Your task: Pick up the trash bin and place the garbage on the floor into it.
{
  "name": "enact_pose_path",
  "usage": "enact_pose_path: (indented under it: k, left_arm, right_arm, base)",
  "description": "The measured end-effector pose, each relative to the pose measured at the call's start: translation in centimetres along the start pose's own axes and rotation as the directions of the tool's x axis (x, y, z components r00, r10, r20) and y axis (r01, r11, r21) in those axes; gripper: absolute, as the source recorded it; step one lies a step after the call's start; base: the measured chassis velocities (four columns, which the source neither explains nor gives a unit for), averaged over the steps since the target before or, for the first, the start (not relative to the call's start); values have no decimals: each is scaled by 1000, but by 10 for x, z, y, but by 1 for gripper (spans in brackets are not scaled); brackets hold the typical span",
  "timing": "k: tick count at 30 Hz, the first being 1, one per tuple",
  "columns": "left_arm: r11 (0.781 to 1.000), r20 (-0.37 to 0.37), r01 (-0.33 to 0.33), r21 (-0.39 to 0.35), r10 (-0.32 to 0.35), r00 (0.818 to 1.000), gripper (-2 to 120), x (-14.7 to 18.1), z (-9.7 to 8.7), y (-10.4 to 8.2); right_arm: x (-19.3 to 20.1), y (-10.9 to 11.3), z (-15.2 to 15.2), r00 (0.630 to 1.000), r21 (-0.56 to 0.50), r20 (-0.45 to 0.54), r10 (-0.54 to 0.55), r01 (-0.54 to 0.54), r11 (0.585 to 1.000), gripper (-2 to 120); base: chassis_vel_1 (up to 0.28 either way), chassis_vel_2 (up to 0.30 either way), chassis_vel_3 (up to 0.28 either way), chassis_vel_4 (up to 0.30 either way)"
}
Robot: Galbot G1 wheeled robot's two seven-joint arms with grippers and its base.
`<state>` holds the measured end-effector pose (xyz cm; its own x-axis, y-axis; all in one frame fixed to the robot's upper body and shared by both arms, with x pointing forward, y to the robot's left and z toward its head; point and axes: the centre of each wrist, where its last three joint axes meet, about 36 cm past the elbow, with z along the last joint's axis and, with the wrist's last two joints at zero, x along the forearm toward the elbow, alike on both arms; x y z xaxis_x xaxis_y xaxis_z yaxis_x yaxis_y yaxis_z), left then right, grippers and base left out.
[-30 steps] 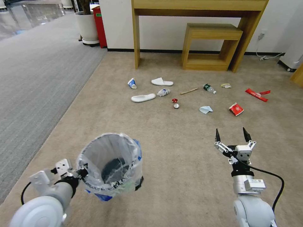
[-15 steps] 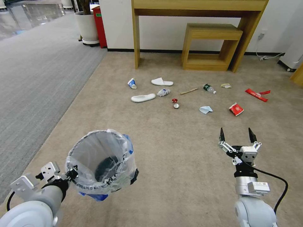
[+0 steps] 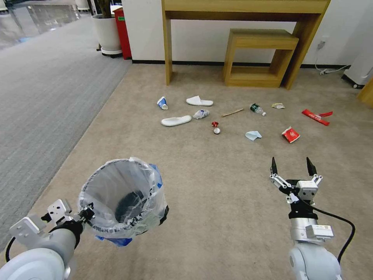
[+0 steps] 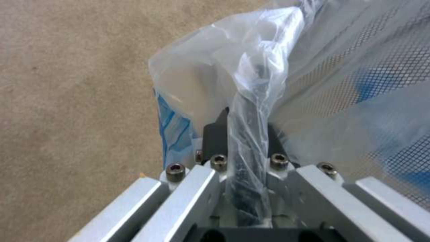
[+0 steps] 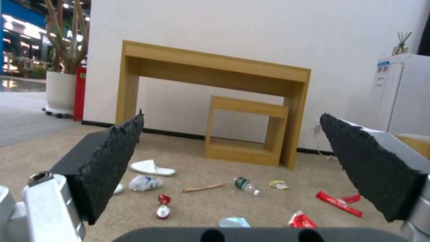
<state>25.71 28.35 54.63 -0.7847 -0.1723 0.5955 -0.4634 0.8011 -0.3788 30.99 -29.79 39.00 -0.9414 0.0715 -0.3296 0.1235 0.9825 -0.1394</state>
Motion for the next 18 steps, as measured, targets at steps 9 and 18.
enact_pose_path:
  k: [9, 18]
  left_arm:
    - [1000, 4, -4, -23, 4, 1000, 1, -1, 2, -1]
    - [999, 2, -14, -28, 14, 1000, 1, 0, 2, -1]
  right_arm:
    - [1, -1, 0, 1000, -3, 2, 3, -3, 1000, 100]
    - [1, 0, -2, 1000, -3, 6, 4, -4, 1000, 100]
  base:
    - [-133, 138, 121, -132]
    - [-259, 257, 268, -264]
